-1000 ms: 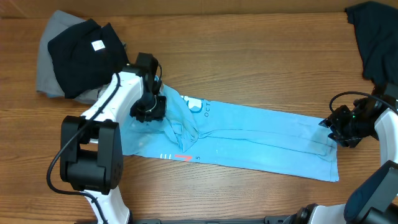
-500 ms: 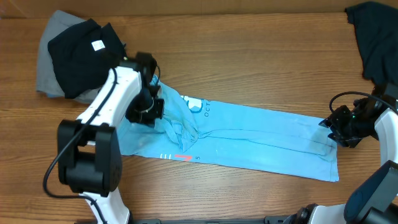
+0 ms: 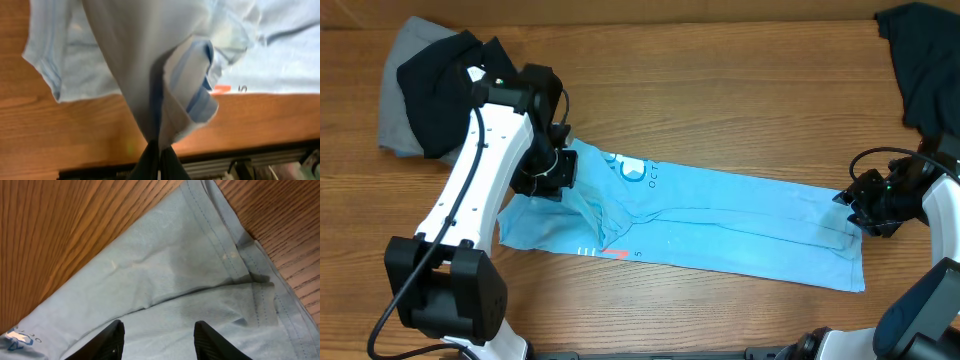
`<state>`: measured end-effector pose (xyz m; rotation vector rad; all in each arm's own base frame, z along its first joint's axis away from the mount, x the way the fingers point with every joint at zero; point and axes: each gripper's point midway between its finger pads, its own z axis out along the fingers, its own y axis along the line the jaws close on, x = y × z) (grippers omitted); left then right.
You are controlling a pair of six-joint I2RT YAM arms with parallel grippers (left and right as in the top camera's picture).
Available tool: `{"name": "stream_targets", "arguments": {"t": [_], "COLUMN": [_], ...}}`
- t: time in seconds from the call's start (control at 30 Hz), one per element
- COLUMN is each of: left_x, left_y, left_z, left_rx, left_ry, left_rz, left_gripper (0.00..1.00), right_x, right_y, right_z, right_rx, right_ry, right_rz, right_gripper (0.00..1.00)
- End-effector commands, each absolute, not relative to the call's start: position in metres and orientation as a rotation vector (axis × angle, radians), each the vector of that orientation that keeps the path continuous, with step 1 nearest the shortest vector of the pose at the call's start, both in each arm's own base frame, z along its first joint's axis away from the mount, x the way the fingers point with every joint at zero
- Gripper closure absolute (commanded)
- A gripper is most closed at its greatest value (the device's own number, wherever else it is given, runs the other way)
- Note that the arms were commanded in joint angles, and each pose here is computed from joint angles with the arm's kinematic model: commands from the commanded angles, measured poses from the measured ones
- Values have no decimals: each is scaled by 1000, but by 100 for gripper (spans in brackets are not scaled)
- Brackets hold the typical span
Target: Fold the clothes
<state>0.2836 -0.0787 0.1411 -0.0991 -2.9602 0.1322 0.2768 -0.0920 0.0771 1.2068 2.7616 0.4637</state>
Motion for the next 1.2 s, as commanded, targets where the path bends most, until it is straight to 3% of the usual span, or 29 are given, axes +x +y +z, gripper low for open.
{"name": "stream_targets", "arguments": {"t": [0.0, 0.3, 0.6, 1.0, 1.03, 1.07, 1.1, 1.17], "left_x": [279, 267, 250, 296, 304, 310, 317, 330], "left_y": [-92, -78, -82, -83, -86, -87, -89, -91], "left_z": [146, 146, 127, 115, 115, 114, 114, 114], "left_rx": [-132, -111, -96, -77, -78, -80, -81, -82], "left_ry": [-2961, -2936, -2858, -3045, -3081, -3104, -3131, -3186], "left_rz": [142, -93, -44, -18, -5, 3, 13, 16], "left_gripper": [96, 96, 96, 96, 89, 72, 64, 60], "right_x": [277, 277, 277, 277, 277, 277, 277, 278], "right_y": [-91, -91, -91, -91, -91, -91, -91, -91], "right_z": [76, 76, 76, 76, 76, 76, 76, 76], "right_rx": [1203, 1203, 1202, 1202, 1202, 1202, 1202, 1202], "right_ry": [2761, 2761, 2760, 2761, 2761, 2761, 2761, 2760], "right_rz": [477, 477, 477, 477, 477, 477, 477, 477], "right_gripper": [52, 51, 51, 51, 51, 51, 51, 51]}}
